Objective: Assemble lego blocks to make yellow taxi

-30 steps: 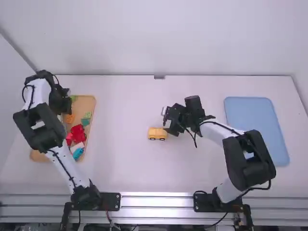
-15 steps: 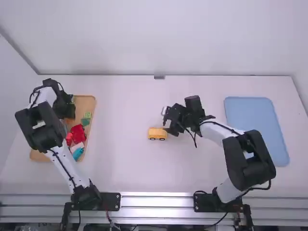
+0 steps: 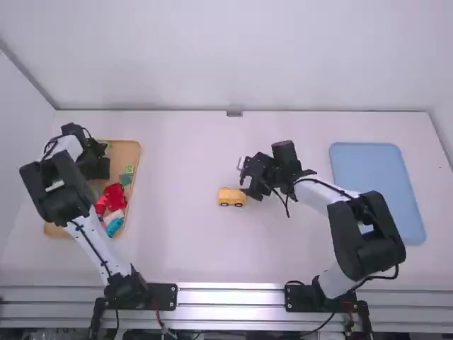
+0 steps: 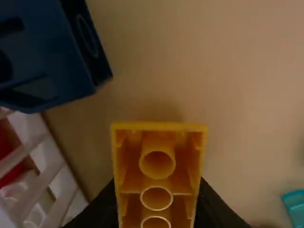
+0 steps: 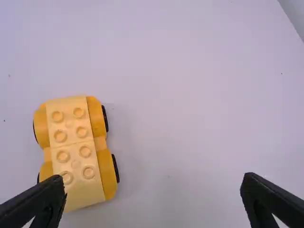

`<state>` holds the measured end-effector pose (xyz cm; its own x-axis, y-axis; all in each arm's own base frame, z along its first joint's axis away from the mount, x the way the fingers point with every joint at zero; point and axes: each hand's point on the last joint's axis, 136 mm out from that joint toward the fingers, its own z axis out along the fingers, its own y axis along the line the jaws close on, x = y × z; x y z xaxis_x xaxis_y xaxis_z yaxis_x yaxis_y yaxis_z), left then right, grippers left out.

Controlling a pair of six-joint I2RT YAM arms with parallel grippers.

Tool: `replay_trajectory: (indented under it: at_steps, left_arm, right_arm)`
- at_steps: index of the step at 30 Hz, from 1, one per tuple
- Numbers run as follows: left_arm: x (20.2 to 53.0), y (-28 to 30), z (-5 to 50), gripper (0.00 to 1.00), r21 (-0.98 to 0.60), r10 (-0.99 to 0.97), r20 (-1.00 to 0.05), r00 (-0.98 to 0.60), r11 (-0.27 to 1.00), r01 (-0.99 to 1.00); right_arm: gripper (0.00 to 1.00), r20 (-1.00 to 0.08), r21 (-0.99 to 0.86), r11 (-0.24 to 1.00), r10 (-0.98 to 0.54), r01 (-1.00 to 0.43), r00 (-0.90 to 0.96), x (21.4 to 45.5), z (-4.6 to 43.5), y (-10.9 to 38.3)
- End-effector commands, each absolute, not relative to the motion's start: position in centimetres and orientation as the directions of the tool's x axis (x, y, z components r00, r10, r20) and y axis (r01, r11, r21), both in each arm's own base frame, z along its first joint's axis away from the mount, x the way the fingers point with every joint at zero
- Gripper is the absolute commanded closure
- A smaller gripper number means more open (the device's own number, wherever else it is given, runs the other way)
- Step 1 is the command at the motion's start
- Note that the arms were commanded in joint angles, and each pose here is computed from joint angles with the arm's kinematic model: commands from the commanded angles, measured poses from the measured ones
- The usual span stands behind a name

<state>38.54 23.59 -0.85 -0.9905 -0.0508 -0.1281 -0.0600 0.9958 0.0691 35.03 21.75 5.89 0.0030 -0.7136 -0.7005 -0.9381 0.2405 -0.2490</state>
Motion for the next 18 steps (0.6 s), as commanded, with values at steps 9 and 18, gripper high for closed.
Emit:
replay_trajectory:
  at_steps: [9, 18]
  left_arm:
    - [39.1, 22.7, 0.6, 0.87, 0.032, -0.070, -0.161, -0.985, 0.997, -0.076]
    - [41.2, 16.4, 9.5, 0.97, 0.010, 0.115, -0.412, -0.904, 0.992, 0.122]
  right_arm:
    - [0.01, -0.738, -0.243, 0.284, -0.675, -0.927, -0.014, 35.7, 7.5, 22.3]
    - [0.02, -0.861, -0.157, 0.412, -0.503, -0.898, -0.080, 37.6, 11.0, 24.0]
